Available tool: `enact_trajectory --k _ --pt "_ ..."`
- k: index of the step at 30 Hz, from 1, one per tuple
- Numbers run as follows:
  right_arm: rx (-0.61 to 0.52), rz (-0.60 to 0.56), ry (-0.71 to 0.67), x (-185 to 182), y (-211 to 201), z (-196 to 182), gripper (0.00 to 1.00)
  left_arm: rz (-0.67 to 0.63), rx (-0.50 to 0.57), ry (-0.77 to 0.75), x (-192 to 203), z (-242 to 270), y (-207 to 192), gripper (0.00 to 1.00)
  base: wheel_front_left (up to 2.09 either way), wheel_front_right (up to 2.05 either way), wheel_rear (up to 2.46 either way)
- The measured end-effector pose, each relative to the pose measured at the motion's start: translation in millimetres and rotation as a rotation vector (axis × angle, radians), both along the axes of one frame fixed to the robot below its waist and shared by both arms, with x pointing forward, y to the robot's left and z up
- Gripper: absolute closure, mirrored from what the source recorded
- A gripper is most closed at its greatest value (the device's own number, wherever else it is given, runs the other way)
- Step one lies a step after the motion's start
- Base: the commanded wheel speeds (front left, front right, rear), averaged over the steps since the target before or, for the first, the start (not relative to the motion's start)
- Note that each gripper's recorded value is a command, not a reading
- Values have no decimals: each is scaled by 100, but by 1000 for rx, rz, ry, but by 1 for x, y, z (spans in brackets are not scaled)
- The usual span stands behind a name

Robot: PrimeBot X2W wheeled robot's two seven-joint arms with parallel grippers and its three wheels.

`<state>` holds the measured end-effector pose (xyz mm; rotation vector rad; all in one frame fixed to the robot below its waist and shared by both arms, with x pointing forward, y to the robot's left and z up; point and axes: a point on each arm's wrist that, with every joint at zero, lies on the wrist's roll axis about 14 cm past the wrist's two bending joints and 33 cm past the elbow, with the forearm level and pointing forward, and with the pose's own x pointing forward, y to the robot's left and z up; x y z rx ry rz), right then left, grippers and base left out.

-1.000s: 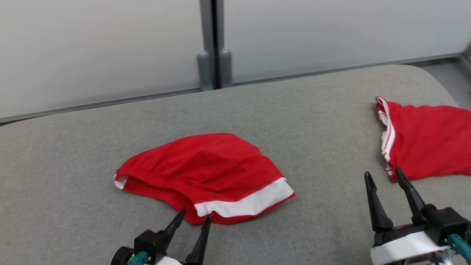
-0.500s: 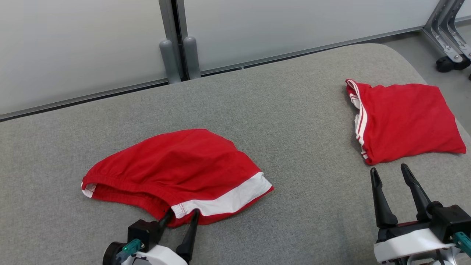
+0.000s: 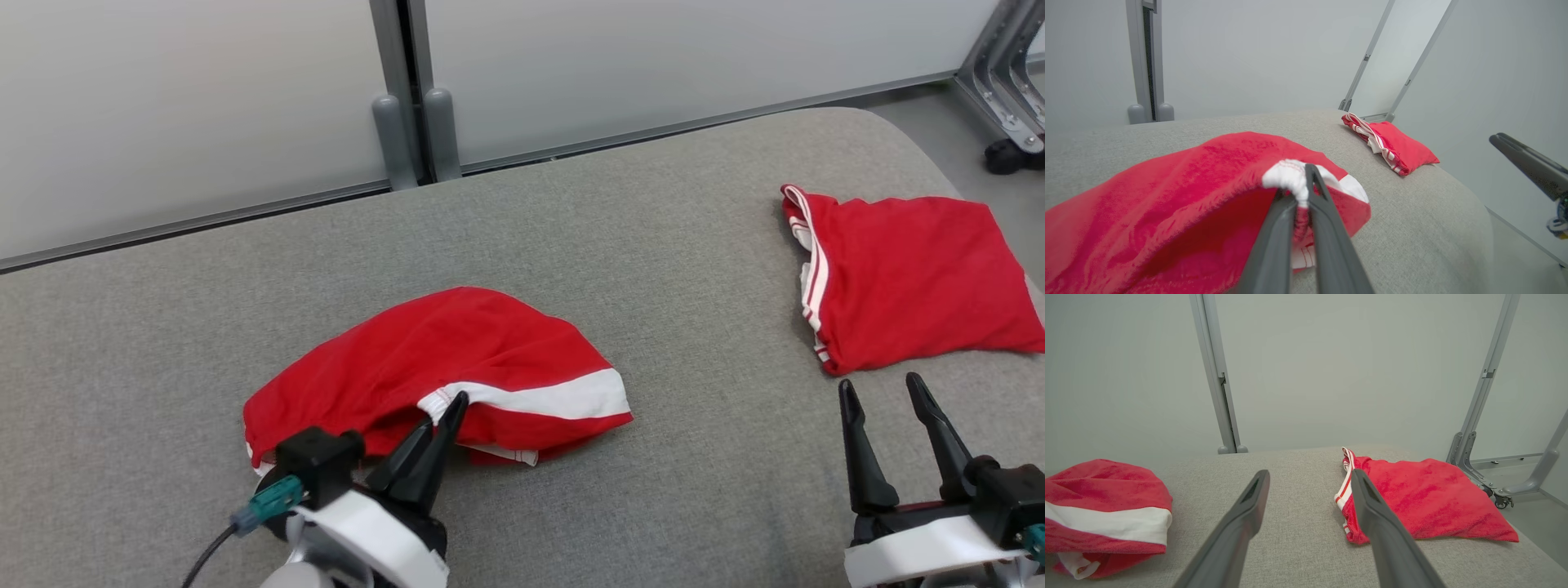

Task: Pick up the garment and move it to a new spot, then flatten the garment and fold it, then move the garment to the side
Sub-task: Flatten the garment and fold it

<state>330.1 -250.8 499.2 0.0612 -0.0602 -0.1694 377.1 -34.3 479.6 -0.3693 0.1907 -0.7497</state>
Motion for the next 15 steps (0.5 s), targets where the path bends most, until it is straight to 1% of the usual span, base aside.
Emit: enact_trajectory --k 3,4,8,10,13,15 --pt "4 8 9 0 2 -4 0 29 -8 7 -6 9 26 100 0 0 0" --pt "6 15 10 0 4 -4 0 57 -17 9 -6 13 39 100 0 0 0" --pt "9 56 -3 7 17 -1 0 187 4 32 -16 17 93 100 0 0 0" --pt "10 80 -7 11 23 -1 0 249 21 69 -26 12 118 100 0 0 0" --pt "9 123 -14 17 37 1 0 339 78 153 -47 -9 150 100 0 0 0" --pt "7 150 -20 22 45 3 0 365 89 217 -63 -23 159 100 0 0 0"
